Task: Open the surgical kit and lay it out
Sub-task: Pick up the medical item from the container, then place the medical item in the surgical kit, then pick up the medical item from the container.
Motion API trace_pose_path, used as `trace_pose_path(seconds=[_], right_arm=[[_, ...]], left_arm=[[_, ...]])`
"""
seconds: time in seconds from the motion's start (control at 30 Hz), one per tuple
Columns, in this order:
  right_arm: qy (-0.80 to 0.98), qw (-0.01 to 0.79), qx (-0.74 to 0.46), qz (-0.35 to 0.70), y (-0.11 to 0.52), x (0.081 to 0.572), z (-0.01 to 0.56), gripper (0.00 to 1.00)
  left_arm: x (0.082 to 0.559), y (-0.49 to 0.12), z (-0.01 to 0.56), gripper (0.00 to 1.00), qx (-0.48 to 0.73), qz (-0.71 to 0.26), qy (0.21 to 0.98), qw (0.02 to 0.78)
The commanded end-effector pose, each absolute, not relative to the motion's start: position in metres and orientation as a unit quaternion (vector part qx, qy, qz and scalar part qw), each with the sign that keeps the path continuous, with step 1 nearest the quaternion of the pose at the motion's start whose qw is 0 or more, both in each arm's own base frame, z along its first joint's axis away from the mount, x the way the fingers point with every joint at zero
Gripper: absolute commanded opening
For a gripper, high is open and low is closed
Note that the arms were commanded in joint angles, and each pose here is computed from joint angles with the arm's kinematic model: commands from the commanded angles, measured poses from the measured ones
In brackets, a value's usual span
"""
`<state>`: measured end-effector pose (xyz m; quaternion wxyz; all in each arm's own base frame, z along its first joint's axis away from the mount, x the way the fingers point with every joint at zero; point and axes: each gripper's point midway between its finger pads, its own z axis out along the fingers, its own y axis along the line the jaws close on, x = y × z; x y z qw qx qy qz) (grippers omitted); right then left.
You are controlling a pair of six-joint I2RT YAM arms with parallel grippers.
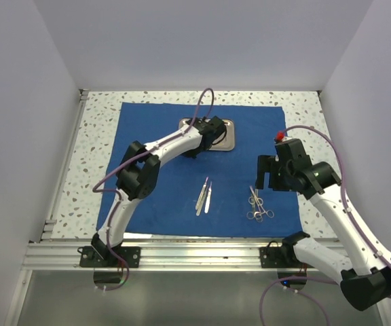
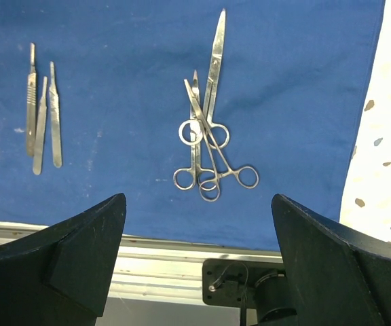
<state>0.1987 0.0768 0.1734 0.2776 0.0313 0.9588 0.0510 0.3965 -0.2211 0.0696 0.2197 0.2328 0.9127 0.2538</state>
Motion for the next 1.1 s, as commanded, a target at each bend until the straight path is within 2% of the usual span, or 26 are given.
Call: trace_pose_path(seconds=[0.0,0.23,0.4,0.47,0.6,0.7,0.73,0.83,0.97,1.0,1.07], right_arm=[[0.951,0.300,0.019,0.073,0.081,0.197,0.192,0.92],[0.947,0.303,0.020,0.100,0.088,0.192,0.197,0.92],[0.946,0.308,0.020,0.104,0.090,0.194,0.202,0.92],[0.946,0.306,0.020,0.106,0.090,0.192,0.202,0.92],[0.947,0.301,0.018,0.107,0.090,0.188,0.202,0.92],[0.949,0.299,0.019,0.099,0.085,0.183,0.201,0.92],[0.949,0.300,0.020,0.095,0.083,0.183,0.200,0.92],[0.950,0.298,0.020,0.089,0.079,0.177,0.199,0.92],[0.951,0.295,0.021,0.086,0.075,0.168,0.198,0.92],[0.950,0.297,0.023,0.088,0.074,0.167,0.199,0.92],[0.950,0.297,0.025,0.088,0.073,0.165,0.200,0.92]], left_arm=[[0.378,-0.190,0.121,0.00,0.173,0.286,0.913,0.236],[0.321,-0.185,0.132,0.00,0.090,0.172,0.952,0.236],[0.283,-0.215,0.122,0.00,0.026,0.010,0.960,0.278],[0.265,-0.216,0.111,0.03,-0.001,-0.041,0.957,0.287],[0.243,-0.205,0.091,0.11,-0.028,-0.058,0.957,0.285],[0.231,-0.200,0.073,0.40,-0.028,-0.050,0.960,0.274],[0.228,-0.198,0.067,0.60,-0.029,-0.046,0.962,0.269],[0.234,-0.205,0.073,0.83,-0.028,-0.046,0.960,0.274],[0.266,-0.221,0.105,0.87,-0.007,-0.034,0.949,0.312],[0.284,-0.235,0.130,0.87,-0.008,-0.049,0.940,0.337],[0.305,-0.244,0.128,0.87,0.008,-0.023,0.940,0.341]])
